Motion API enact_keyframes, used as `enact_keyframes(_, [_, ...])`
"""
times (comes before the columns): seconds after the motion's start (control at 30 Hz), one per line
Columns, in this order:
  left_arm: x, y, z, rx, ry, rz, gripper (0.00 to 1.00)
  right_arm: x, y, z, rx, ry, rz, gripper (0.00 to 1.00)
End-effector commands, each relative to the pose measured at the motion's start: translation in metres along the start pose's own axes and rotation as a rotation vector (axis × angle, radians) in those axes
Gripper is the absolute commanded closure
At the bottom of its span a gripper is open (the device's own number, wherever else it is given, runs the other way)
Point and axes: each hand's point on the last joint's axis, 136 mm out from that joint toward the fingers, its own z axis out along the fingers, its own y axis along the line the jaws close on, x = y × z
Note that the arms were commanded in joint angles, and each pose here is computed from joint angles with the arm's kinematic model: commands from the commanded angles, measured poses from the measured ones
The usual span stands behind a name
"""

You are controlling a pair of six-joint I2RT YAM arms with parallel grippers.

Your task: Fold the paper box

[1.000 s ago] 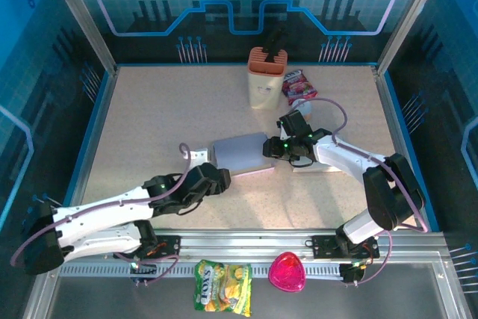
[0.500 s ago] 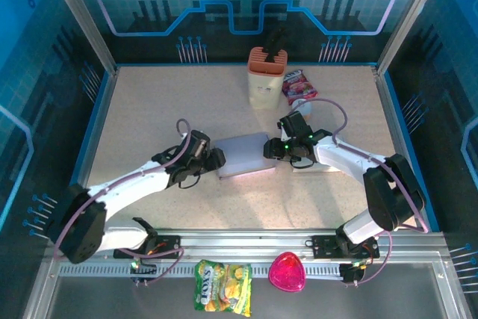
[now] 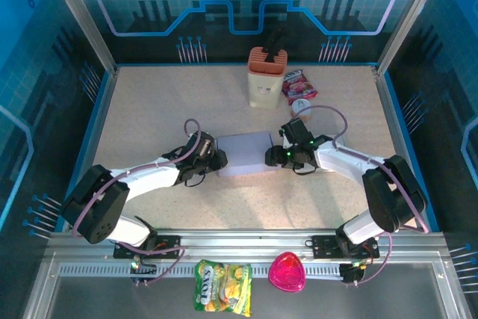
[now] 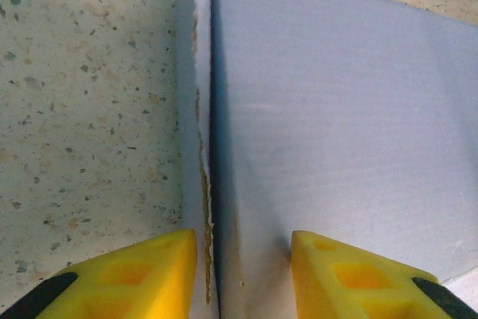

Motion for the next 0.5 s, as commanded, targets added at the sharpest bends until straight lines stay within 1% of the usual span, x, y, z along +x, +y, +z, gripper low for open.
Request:
enact_keyframes(0.0, [0.007, 0.011, 0.006, -0.010, 0.009, -0.006, 0.63, 0.004, -0.001, -0.009, -0.023, -0.029, 0.004, 0.35])
enact_keyframes(0.13, [0.011, 0.016, 0.007, -0.010, 0.006, -0.012, 0.63, 0.007, -0.007, -0.011, -0.056, -0.039, 0.030, 0.33])
enact_keyframes(0.23, [0.011, 0.018, 0.007, -0.009, -0.001, -0.007, 0.64, 0.005, -0.005, -0.012, -0.108, -0.043, 0.036, 0.30])
enact_keyframes(0.37, [0.010, 0.016, 0.007, 0.005, -0.009, 0.012, 0.68, -0.003, 0.005, -0.012, -0.199, -0.040, 0.018, 0.26])
enact_keyframes(0.47, [0.009, 0.015, 0.006, 0.013, -0.015, 0.022, 0.73, -0.011, 0.012, -0.011, -0.247, -0.036, 0.016, 0.25])
